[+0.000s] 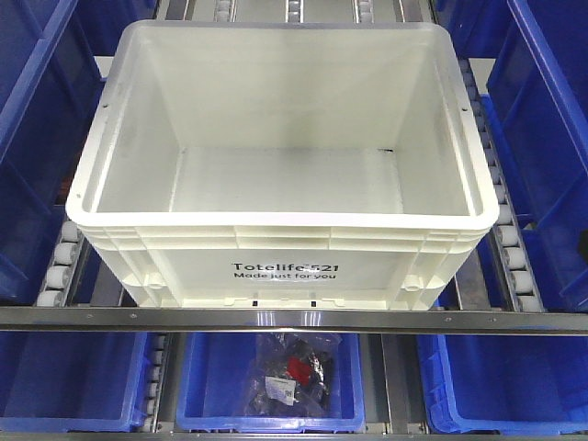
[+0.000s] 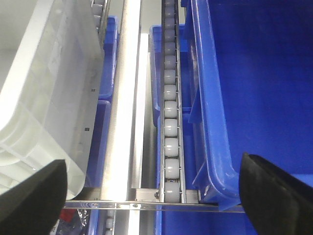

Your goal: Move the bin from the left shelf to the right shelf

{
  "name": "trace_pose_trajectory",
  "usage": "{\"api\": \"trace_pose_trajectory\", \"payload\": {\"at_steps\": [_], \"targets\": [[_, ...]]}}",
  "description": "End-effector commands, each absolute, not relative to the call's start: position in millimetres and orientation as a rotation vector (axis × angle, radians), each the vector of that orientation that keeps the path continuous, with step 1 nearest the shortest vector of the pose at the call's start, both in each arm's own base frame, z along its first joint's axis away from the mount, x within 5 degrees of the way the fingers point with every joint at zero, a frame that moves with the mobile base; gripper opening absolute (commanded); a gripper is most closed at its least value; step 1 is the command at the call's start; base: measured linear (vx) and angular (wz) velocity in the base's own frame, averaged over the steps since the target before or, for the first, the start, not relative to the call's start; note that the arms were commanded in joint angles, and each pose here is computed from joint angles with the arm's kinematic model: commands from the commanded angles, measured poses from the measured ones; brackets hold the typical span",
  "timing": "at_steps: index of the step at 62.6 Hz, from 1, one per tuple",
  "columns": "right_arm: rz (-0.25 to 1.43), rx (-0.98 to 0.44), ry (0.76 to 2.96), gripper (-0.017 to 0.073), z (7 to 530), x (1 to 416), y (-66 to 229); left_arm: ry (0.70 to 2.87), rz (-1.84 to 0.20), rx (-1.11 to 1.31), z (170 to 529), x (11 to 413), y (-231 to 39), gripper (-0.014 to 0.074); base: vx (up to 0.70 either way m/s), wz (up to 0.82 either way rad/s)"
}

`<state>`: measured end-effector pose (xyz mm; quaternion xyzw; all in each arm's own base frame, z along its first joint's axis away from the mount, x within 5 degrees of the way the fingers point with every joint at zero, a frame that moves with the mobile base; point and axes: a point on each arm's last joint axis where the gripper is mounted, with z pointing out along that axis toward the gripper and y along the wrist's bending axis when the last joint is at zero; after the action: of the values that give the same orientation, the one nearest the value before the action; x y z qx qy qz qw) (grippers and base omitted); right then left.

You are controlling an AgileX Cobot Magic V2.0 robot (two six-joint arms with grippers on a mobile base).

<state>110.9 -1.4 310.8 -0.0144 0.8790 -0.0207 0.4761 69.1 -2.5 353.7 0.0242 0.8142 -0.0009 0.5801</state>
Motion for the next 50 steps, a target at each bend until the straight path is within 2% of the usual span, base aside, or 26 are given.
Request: {"api": "trace_pose_trajectory", "payload": {"at_steps": [1, 13, 23, 30, 36, 50], "targets": [[-0.033, -0.046, 2.08, 0.0719, 328, 117, 0, 1.827, -0.025, 0.092, 374, 77, -6, 0.0653, 0.0, 0.0], [0.04, -0.098, 2.141, 0.066, 339, 132, 8, 1.871, -0.125, 0.313, 383, 96, -24, 0.0612, 0.0, 0.0], [0.079, -0.306, 2.176, 0.0609, 351, 152, 29, 1.97, -0.17, 0.492, 383, 115, -43, 0.0599, 0.0, 0.0], [0.067, -0.375, 2.227, 0.0603, 359, 174, 43, 2.041, -0.146, 0.526, 386, 135, -51, 0.0594, 0.0, 0.0], [0.033, -0.372, 2.285, 0.0602, 365, 195, 51, 2.115, -0.116, 0.488, 388, 159, -56, 0.0594, 0.0, 0.0], [0.027, -0.23, 2.427, 0.0596, 368, 245, 62, 2.244, -0.066, 0.269, 383, 217, -66, 0.0594, 0.0, 0.0]]}}
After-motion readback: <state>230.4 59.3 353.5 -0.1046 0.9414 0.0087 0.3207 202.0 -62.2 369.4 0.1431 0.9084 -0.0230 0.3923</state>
